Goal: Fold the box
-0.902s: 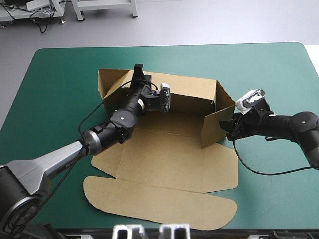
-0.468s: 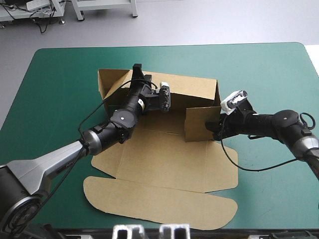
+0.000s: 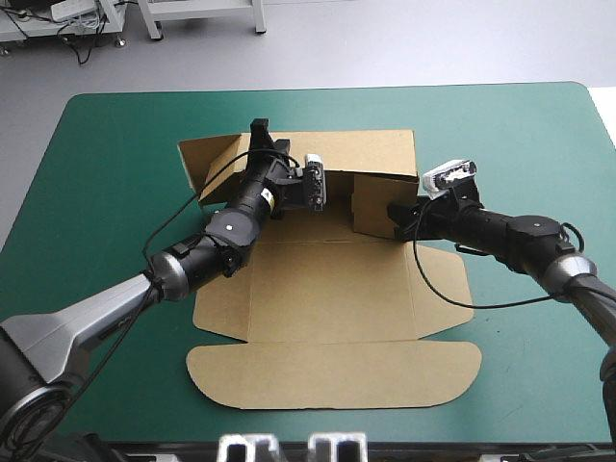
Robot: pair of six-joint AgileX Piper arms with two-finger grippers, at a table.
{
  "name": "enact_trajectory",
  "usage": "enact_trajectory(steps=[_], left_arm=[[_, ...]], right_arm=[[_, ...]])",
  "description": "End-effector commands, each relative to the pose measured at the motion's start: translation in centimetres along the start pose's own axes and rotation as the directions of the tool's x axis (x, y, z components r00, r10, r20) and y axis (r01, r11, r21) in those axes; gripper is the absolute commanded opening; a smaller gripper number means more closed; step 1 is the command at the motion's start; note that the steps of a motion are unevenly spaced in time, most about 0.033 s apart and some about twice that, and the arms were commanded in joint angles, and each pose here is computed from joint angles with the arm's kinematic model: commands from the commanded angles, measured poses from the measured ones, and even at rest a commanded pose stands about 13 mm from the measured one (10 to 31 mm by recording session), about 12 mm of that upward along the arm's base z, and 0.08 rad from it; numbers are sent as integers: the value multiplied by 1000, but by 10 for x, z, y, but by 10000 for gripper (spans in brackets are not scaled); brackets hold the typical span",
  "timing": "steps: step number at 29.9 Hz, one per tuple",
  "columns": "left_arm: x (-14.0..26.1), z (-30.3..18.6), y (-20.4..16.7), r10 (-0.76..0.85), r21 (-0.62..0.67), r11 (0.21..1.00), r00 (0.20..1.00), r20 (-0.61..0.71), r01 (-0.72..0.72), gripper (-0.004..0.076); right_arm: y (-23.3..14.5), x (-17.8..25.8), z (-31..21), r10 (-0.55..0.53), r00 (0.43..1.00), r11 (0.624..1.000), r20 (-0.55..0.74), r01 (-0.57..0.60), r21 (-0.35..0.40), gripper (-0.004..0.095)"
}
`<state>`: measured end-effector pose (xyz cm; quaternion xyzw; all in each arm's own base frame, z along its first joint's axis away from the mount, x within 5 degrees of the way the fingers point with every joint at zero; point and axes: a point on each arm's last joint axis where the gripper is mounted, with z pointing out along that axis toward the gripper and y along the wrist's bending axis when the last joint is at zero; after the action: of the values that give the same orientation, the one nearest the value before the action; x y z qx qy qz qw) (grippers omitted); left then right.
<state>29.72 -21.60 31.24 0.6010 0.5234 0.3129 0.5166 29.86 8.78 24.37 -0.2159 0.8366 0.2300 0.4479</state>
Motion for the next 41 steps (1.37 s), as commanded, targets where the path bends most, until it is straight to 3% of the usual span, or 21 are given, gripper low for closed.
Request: enact_trajectory(steps=[1, 8, 13, 21, 25, 32, 34, 41], left_arm=[[-9, -19, 27, 5, -70, 998, 995, 95, 1, -10], [-17, -20, 23, -1, -23, 1000, 984, 181, 5, -10], [-16, -19, 22, -1, -24, 1000, 985, 175, 5, -10], [-14, -19, 24, 6, -41, 999, 989, 147, 0, 4], [-13, -19, 25, 3, -48, 999, 991, 133, 3, 118], [-13, -15, 21, -11, -37, 999, 992, 128, 16, 472], [-14, -15, 20, -15, -28, 999, 989, 145, 19, 507], [-32, -23, 16, -22, -15, 1000, 980, 199, 25, 501]], right_arm=[[3, -18, 0, 25, 994, 1000, 104, -24, -10, 323], [-1, -25, 3, -5, 989, 1000, 150, 3, 16, 239], [-5, -26, 3, 29, 989, 998, 148, -37, 48, -5], [-1, -26, 3, 34, 988, 999, 153, -35, 4, 0], [0, -26, 3, 38, 988, 999, 153, -36, -11, 0], [2, -23, 3, 22, 993, 1000, 119, -20, -21, 0], [2, -23, 3, 32, 993, 999, 112, -30, -21, 0], [1, -22, 3, 20, 995, 1000, 101, -19, -10, 0]])
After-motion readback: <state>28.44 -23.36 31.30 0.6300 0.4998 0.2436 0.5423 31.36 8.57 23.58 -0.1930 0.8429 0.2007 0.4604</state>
